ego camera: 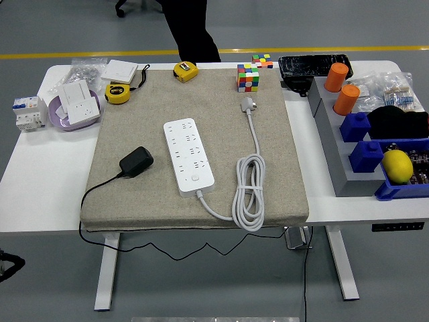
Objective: Pick up the plug,place it near the board,insert it into the board,press the button
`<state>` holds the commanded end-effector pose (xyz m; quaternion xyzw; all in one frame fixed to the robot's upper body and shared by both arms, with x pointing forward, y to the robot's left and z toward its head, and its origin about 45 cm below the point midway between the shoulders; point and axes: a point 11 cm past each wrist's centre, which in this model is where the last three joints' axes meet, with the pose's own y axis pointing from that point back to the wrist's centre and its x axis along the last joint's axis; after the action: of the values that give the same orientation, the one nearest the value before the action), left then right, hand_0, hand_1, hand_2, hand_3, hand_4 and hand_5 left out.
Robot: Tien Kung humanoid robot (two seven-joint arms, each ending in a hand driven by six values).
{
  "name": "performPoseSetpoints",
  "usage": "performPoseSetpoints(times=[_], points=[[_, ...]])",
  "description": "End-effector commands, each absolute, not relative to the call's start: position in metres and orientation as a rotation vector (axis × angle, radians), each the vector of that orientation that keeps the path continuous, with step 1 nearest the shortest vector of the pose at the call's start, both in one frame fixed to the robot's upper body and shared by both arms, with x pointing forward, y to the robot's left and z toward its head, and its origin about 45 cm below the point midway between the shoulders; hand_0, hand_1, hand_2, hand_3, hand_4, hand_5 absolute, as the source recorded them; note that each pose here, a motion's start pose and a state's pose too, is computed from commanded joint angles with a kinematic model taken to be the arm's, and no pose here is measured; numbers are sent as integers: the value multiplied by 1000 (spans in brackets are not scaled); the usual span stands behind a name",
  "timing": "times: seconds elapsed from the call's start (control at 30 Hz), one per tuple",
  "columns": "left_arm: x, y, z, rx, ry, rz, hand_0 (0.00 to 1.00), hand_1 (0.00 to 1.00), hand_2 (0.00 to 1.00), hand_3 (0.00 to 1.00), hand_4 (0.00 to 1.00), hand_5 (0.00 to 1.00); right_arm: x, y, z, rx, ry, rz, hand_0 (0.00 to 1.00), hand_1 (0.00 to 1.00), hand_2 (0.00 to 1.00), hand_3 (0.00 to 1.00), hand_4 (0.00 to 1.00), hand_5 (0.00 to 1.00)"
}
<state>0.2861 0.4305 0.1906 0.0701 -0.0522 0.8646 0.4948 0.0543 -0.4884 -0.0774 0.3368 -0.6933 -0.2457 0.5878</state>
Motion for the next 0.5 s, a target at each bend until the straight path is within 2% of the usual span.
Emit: performPoseSetpoints(times=[0.17,0.2,0.37,0.4,0.5], points=[[286,431,191,202,-128,2091,614,746,754,838,998,998,47,-480,-85,835,-1564,-677,438,411,445,433,998,627],[286,431,190,209,-125,2090,638,757,768,839,998,998,46,-478,-87,851,-1542,-714,800,806,812,854,998,776],[285,430,187,223,-113,2084,638,757,768,839,998,998,38,-468,-94,907,-1395,-883,800,806,812,854,998,776],[286,430,187,223,-113,2083,643,757,770,843,998,998,34,-466,-95,915,-1349,-916,998,892,867,863,998,914],[287,428,187,227,-113,2077,643,757,770,843,998,998,22,-459,-97,951,-1194,-988,998,892,867,863,998,914]])
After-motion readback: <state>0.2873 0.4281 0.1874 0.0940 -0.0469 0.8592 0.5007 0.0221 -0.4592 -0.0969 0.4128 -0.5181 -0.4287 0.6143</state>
